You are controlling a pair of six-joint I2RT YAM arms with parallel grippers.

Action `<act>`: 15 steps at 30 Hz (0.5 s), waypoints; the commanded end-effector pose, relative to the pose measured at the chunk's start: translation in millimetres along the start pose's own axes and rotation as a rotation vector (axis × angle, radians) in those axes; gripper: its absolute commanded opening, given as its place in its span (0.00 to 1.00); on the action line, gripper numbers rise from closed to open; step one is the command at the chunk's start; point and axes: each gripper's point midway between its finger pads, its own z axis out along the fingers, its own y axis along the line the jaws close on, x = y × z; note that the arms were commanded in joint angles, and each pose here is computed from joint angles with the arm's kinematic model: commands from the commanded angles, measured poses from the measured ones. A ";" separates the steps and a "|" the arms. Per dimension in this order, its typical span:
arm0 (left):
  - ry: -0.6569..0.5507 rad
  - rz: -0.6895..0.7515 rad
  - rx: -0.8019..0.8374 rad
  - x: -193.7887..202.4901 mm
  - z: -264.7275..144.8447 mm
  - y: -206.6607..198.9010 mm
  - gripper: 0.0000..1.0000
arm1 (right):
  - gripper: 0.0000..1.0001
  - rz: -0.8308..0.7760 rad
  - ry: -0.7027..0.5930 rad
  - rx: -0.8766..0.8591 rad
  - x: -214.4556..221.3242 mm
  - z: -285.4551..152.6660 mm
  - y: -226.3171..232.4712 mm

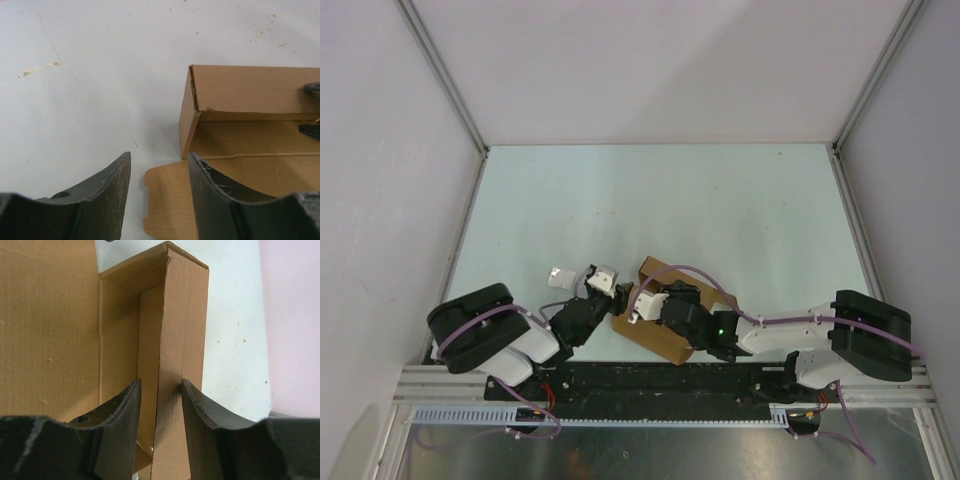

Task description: Fold the paper box

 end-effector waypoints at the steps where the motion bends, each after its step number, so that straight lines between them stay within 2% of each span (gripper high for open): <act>1: -0.343 -0.170 0.040 -88.9 -10.8 -4.8 0.55 | 0.45 0.049 -0.072 -0.007 -16.0 -5.7 -3.4; 10: -0.352 -0.186 0.052 -96.3 -19.2 -4.1 0.56 | 0.57 0.148 -0.185 0.019 -45.3 -19.4 -26.7; 15: -0.335 -0.185 0.042 -90.9 -28.0 1.7 0.57 | 0.59 0.224 -0.248 0.033 -57.8 -31.9 -41.7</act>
